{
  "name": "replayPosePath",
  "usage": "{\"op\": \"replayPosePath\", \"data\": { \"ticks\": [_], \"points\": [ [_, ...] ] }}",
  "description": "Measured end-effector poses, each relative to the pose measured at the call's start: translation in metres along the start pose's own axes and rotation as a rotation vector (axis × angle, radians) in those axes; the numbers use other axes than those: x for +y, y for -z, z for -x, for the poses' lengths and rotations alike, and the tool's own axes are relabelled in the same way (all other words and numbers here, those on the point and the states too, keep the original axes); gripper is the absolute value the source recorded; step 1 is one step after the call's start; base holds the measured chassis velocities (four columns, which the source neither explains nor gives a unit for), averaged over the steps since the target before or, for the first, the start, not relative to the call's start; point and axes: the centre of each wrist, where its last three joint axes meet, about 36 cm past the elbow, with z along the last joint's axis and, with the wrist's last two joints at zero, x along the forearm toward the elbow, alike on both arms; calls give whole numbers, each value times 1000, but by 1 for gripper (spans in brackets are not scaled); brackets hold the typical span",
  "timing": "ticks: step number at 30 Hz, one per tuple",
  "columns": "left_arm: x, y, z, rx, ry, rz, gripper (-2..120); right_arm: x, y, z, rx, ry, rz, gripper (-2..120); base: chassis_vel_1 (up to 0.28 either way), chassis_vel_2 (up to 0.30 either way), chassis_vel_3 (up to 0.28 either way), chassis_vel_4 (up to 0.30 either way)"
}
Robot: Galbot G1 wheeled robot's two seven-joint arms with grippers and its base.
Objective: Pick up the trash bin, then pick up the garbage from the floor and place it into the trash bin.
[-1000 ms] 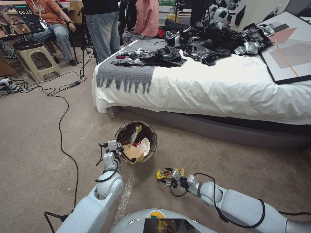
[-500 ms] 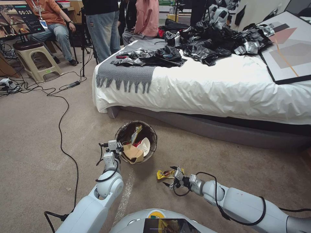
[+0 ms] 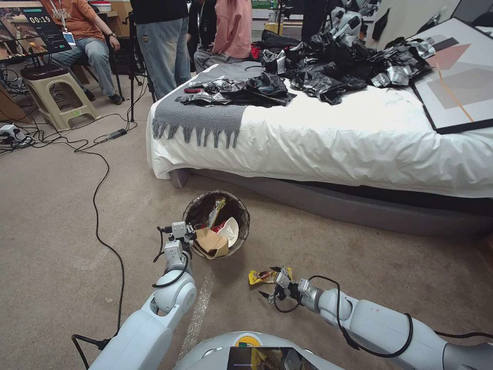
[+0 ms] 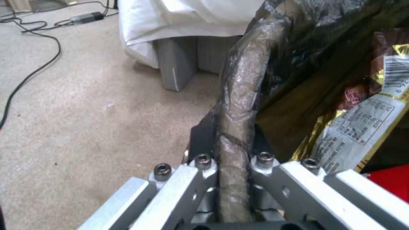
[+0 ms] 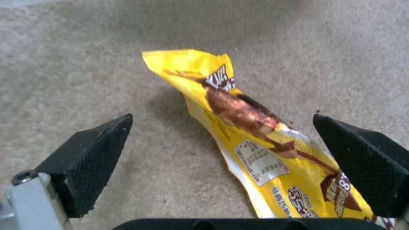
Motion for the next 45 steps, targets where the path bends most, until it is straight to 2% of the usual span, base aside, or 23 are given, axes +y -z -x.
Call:
{"op": "replayPosePath", "data": {
  "ticks": [10,23,26,28,29,31,32,35,40,45],
  "points": [
    [0,-1,0,1,1,-1,2,-7,-18,7,34,-22,-8,100,0,0,0,0],
    [-1,-1,2,0,3,-1,2,-11,-20,13,36,-33,-11,100,0,0,0,0],
    [-1,-1,2,0,3,-2,2,-10,-21,14,34,-36,-15,93,0,0,0,0],
    [-1,-1,2,0,3,-1,2,-11,-22,15,27,-42,-21,82,0,0,0,0],
    [-1,-1,2,0,3,-1,2,-11,-22,15,27,-42,-21,82,0,0,0,0],
    [-1,-1,3,0,4,0,2,-12,-22,15,21,-50,-25,72,0,0,0,0],
    [-1,-1,3,0,4,0,2,-12,-22,15,21,-50,-25,72,0,0,0,0],
    [-2,-1,3,-1,2,-1,2,-12,-20,15,14,-58,-24,54,0,0,0,0],
    [-3,-1,2,0,0,-1,2,-12,-21,15,14,-61,-22,43,0,0,0,0],
    [-3,-1,2,2,-3,0,2,-12,-20,14,13,-66,-21,22,0,0,0,0]
  ]
}}
